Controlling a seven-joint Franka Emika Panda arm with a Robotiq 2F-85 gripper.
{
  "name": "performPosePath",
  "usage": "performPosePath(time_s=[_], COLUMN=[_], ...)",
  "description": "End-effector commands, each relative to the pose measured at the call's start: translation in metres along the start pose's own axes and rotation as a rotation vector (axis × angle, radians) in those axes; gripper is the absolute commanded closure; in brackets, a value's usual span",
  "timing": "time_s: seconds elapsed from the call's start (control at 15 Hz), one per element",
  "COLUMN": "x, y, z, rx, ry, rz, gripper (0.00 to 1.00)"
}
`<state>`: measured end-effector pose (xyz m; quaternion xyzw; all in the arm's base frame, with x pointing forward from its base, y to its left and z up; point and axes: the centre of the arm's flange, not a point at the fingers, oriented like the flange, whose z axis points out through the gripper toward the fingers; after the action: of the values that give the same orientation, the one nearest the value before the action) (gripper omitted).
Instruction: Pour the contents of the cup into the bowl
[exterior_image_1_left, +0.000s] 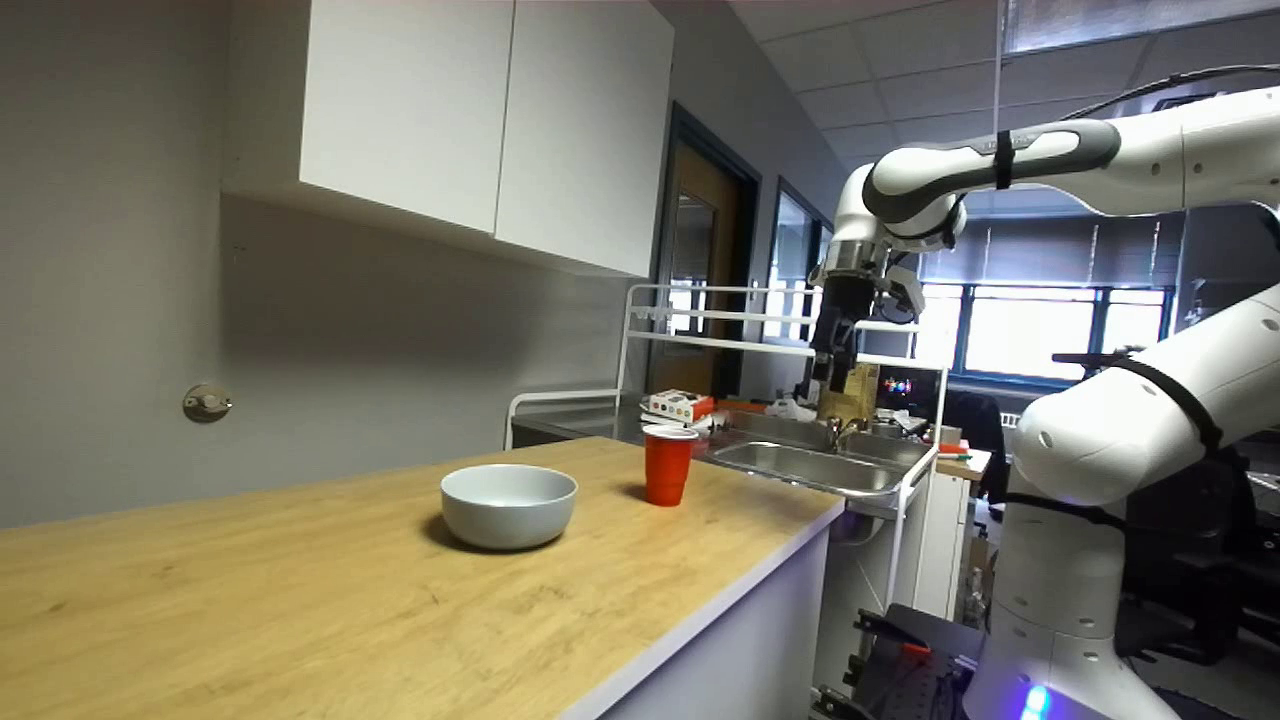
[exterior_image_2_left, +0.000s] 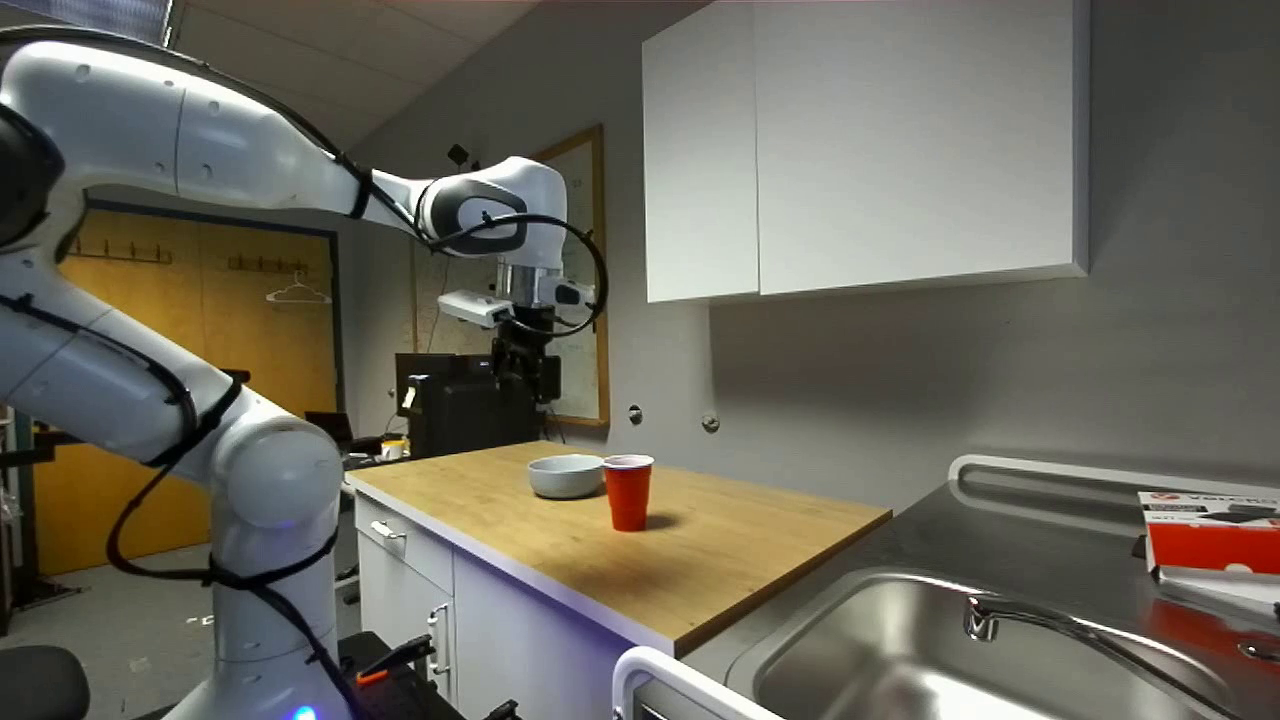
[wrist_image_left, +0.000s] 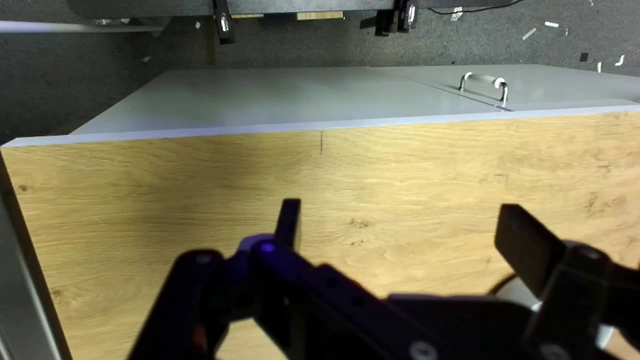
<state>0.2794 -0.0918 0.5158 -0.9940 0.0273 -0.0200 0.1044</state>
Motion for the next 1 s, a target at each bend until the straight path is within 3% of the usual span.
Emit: performPosePath(time_s=[0.0,0.47,0.93], x=[0.0,0.016,0.071], y=[0.0,0.007,-0.003], z=[0.0,0.007,0.029], rx=[0.0,-0.022,-0.085], ry=[0.0,0.008,0.05], rz=[0.0,0.055,0.103], gripper=[0.0,0.0,0.0])
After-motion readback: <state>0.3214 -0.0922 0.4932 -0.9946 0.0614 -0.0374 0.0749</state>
